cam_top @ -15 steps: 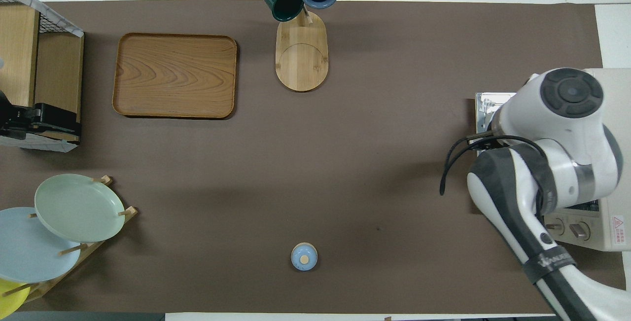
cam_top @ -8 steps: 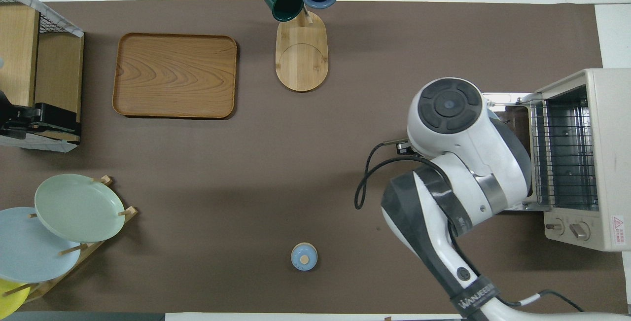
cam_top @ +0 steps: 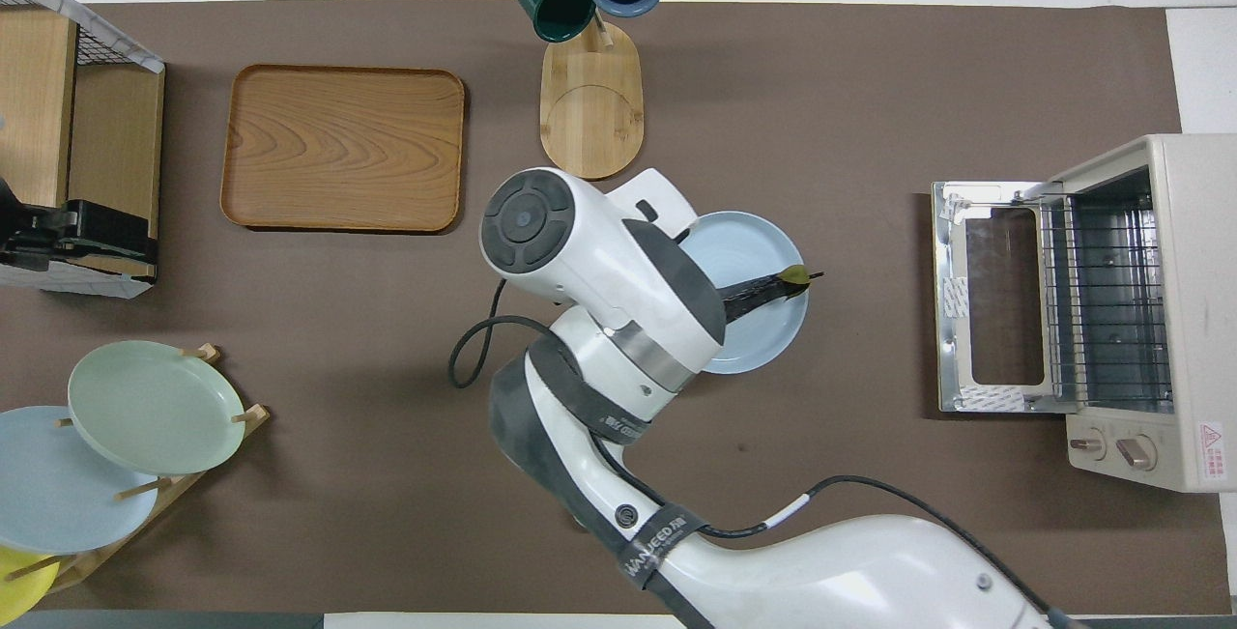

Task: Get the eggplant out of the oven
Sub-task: 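Carry the eggplant over the pale blue plate and lower it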

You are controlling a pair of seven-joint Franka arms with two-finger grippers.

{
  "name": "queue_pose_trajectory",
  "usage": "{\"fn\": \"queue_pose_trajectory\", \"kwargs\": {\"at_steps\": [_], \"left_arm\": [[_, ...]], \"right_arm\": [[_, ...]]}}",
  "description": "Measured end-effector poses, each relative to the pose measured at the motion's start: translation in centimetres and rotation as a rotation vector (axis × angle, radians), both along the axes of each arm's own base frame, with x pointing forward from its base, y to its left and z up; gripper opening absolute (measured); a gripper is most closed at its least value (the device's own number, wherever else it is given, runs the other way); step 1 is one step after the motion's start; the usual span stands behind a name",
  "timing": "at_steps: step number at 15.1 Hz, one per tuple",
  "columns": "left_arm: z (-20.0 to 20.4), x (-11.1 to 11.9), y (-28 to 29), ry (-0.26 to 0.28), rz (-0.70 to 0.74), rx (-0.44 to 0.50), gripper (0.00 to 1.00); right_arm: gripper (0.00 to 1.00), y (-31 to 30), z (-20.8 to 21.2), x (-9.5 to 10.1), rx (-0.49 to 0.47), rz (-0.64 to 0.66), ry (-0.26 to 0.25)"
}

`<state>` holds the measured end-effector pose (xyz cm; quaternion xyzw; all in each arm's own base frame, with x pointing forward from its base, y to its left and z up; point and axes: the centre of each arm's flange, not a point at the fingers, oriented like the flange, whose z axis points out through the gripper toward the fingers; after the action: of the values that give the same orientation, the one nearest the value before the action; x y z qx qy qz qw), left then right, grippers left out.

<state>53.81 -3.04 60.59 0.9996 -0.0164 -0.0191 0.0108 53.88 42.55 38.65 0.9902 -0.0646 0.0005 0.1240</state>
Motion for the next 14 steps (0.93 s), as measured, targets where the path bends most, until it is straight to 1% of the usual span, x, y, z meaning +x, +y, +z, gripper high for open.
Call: {"fn": "queue_pose_trajectory", "kwargs": {"at_steps": [3,6,8,9,10,12,13,14], "left_arm": [[0.1,0.1,0.1,-0.007,0.003,0.000,1.00],[0.1,0.2,0.3,-0.014,0.006,-0.001,1.00],[0.1,0.2,0.3,-0.015,0.006,-0.001,1.00],[0.1,0.2,0.3,-0.017,0.007,-0.001,1.00],[0.2,0.2,0.3,-0.018,0.007,-0.001,1.00],[0.2,0.2,0.3,-0.020,0.007,-0.001,1.00],[0.2,0.2,0.3,-0.021,0.007,-0.001,1.00],[0.2,0.3,0.3,-0.022,0.008,-0.001,1.00]], "right_arm": [[0.03,2.6,0.8,-0.2,0.067,-0.039,-0.005],[0.03,5.2,1.7,-1.8,0.122,-0.075,-0.026],[0.03,6.2,1.7,-2.0,0.168,-0.082,-0.038],[0.03,6.7,1.2,-2.2,0.180,-0.078,-0.035],[0.03,7.6,0.0,-2.8,0.172,-0.065,-0.022],[0.03,10.1,-3.4,-4.9,0.148,-0.044,0.002],[0.03,10.9,-4.7,-5.5,0.141,-0.041,0.006],[0.03,11.2,-5.4,-5.7,0.145,-0.039,0.005]]}}
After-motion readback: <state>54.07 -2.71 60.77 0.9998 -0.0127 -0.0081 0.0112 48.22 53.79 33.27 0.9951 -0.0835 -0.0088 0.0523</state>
